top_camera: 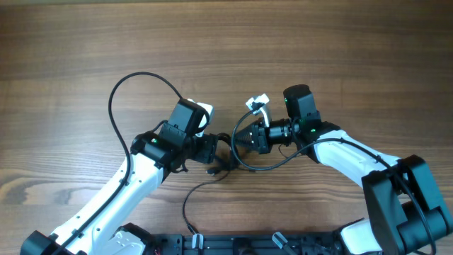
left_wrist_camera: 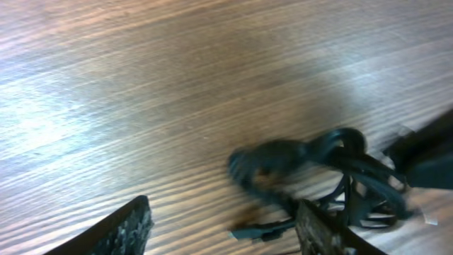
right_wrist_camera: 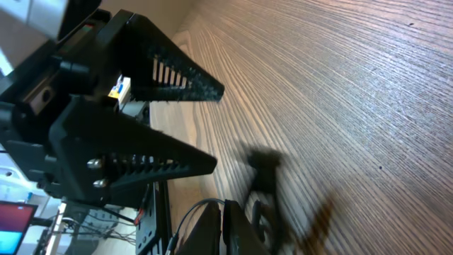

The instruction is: Untangle cables

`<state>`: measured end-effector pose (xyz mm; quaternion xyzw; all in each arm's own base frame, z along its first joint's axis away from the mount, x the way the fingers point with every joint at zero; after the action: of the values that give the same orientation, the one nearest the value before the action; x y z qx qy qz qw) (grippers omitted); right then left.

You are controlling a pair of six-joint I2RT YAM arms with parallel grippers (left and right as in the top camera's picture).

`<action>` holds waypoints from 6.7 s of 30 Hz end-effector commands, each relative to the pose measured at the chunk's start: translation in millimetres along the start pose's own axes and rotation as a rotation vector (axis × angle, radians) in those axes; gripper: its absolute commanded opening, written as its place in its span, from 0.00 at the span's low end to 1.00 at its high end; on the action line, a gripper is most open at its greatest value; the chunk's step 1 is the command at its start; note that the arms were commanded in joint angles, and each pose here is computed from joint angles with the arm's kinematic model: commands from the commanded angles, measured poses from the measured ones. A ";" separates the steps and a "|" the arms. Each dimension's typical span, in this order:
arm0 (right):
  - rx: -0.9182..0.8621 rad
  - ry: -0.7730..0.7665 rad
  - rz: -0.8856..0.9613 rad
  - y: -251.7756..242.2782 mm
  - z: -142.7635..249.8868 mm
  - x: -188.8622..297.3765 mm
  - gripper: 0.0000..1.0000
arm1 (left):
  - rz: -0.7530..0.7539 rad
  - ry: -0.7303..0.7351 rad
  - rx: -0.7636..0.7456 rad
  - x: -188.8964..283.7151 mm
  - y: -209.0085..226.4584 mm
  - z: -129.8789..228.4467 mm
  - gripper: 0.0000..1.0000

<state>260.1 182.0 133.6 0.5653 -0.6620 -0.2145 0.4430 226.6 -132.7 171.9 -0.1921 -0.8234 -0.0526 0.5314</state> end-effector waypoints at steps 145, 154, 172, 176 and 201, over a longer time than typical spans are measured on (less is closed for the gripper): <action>-0.209 -0.161 0.263 81.6 -11.0 10.3 1.00 | 0.174 -0.344 0.534 76.5 46.7 -50.0 0.04; -0.180 -0.287 0.277 91.2 -25.9 -7.0 1.00 | 0.201 -0.350 0.648 80.1 45.8 -50.2 0.04; -0.308 -0.306 0.190 98.2 -23.8 -48.6 0.53 | 0.247 -0.279 0.790 75.1 32.2 -45.7 0.04; -0.322 -0.290 0.173 99.6 -22.7 -49.2 0.38 | 0.260 -0.281 0.886 75.6 32.6 -47.2 0.04; -0.568 -0.177 -0.108 112.7 -35.7 -31.1 0.05 | -0.128 -0.280 0.802 64.1 60.4 -28.5 0.04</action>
<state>223.0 255.4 211.9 0.4182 -0.6311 -0.4261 0.4953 247.0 -86.9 244.7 -0.0009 -0.8184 0.3466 0.4583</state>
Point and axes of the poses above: each gripper's point midway between its finger pads, its own x axis back along the fingers, its own y axis along the line the jaws close on, z = x × y, the point moved 9 cm from there along x, back along the fingers, and after that the axes turned 3 degrees about -x, right-handed, at the moved point
